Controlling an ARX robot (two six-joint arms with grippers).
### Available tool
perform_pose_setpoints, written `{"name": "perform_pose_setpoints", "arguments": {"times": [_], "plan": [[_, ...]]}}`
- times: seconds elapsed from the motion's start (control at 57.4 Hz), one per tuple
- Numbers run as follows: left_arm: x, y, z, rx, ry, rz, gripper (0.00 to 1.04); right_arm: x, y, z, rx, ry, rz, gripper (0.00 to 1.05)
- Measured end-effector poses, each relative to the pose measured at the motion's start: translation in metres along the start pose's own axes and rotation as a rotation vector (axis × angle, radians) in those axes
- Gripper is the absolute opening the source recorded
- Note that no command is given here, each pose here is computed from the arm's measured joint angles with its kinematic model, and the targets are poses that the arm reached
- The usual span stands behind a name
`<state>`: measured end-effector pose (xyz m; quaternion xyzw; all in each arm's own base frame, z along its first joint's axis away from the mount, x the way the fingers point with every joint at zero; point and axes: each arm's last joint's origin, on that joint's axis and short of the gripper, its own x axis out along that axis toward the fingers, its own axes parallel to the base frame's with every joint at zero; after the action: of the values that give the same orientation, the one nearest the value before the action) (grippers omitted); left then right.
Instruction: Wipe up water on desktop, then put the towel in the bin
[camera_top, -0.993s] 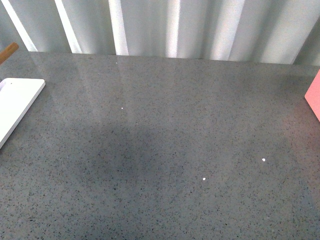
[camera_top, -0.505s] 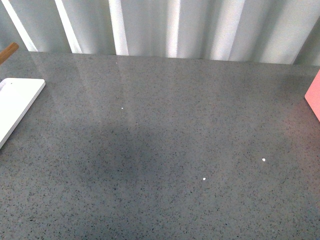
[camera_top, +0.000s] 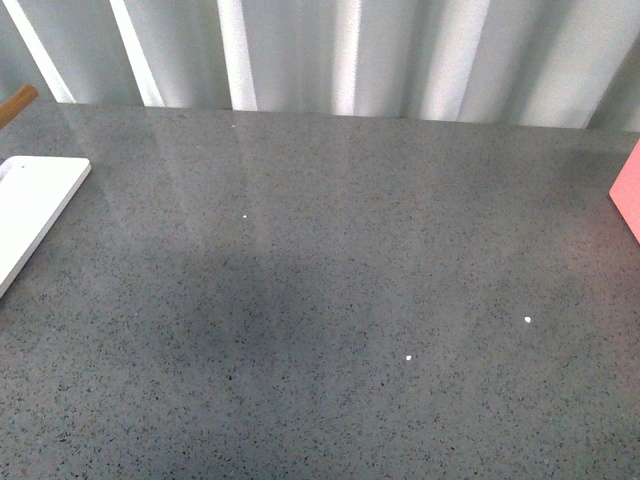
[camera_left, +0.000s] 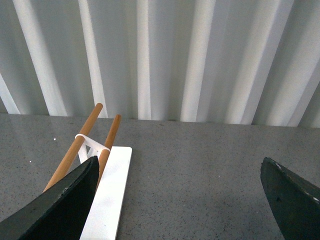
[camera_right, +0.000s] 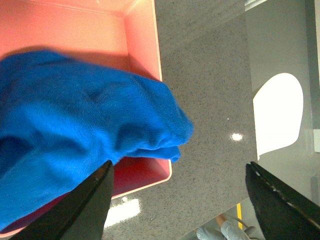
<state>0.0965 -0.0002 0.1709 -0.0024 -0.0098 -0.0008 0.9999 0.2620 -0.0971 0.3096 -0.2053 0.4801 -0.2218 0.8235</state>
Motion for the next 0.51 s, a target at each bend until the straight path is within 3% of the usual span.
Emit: {"name": "perform_pose_setpoints", "arguments": {"times": [0.105, 0.366, 0.505], "plan": [[0.000, 0.000, 0.000, 0.000, 0.000, 0.000, 0.98, 0.000, 0.000, 0.000, 0.001, 0.000, 0.000, 1.00], [0.000, 0.000, 0.000, 0.000, 0.000, 0.000, 0.98, 0.000, 0.000, 0.000, 0.019, -0.016, 0.015, 0.97], [0.000, 0.000, 0.000, 0.000, 0.000, 0.003, 0.98, 0.006, 0.020, -0.018, 0.328, -0.661, 0.340, 0.75]]}}
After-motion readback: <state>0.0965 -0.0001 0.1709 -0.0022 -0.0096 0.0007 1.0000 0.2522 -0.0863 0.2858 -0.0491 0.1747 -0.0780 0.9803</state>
